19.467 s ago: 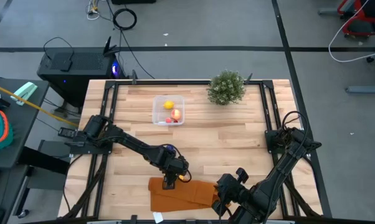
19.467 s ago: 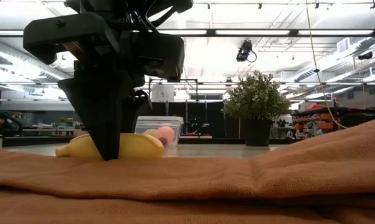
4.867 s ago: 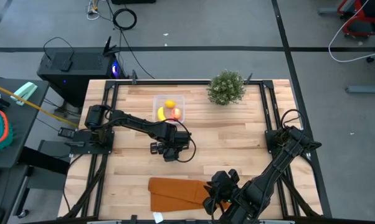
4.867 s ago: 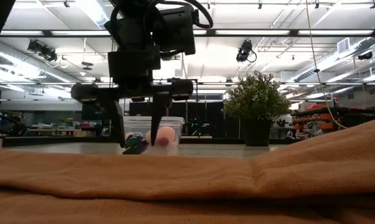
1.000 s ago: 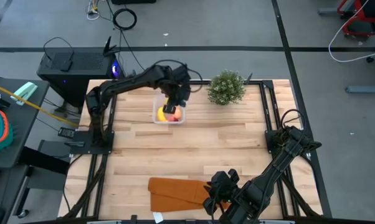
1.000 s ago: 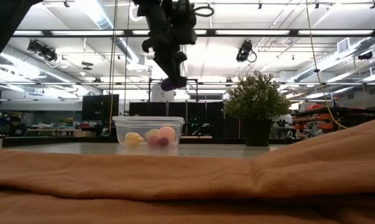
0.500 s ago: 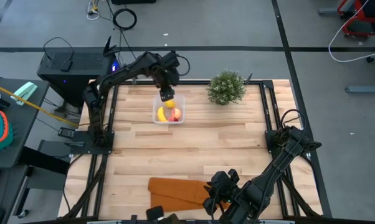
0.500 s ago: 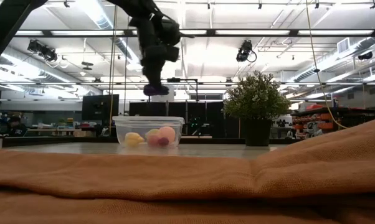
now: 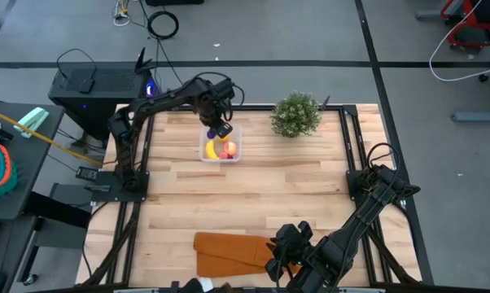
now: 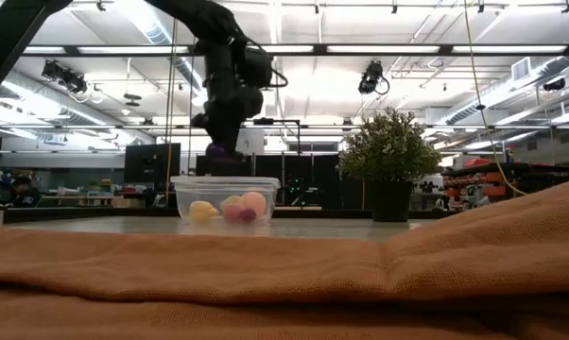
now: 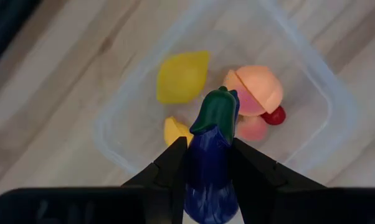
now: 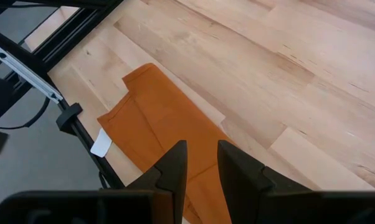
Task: Pick and placing Produce into tupperware
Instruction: Put the eggplant into the container
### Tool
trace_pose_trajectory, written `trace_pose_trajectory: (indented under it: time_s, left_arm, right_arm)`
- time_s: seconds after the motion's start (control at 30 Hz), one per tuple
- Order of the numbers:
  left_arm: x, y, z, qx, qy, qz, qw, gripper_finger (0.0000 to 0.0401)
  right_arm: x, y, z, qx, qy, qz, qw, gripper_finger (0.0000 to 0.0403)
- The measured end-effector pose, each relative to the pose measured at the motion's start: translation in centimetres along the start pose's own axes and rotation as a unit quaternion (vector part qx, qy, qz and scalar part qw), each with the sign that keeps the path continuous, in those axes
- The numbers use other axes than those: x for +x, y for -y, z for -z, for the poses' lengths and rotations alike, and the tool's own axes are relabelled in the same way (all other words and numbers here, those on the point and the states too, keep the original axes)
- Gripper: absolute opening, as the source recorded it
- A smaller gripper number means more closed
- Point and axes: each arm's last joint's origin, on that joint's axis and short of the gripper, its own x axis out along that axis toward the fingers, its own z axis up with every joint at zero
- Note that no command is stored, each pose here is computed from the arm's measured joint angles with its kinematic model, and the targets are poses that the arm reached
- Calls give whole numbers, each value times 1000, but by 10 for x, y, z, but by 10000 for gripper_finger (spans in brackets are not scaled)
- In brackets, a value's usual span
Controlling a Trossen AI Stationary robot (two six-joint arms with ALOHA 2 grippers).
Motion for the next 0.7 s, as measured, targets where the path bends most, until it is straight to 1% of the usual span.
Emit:
trace_pose_trajectory:
  time_s: [0.13,0.23,0.3,0.47,0.57,0.7]
  left_arm:
    - [20,3,8,-9,-18,-2,1000,111]
    - [29,8,10,-3,-13,1,1000,115]
    - [33,14,13,5,-15,1,1000,116]
    - [41,28,14,11,6,2,1000,109]
    - [45,32,14,2,17,-1,1000,105]
    - [48,29,15,-20,22,-16,999,106]
  right_arm:
    - [0,0,0,0,0,0,1000,95]
    - [0,0,0,0,0,0,1000,95]
    - [0,0,0,0,0,0,1000,95]
    - [0,0,0,0,0,0,1000,95]
    - [0,0,0,0,0,0,1000,95]
    - [0,0,0,0,0,0,1000,95]
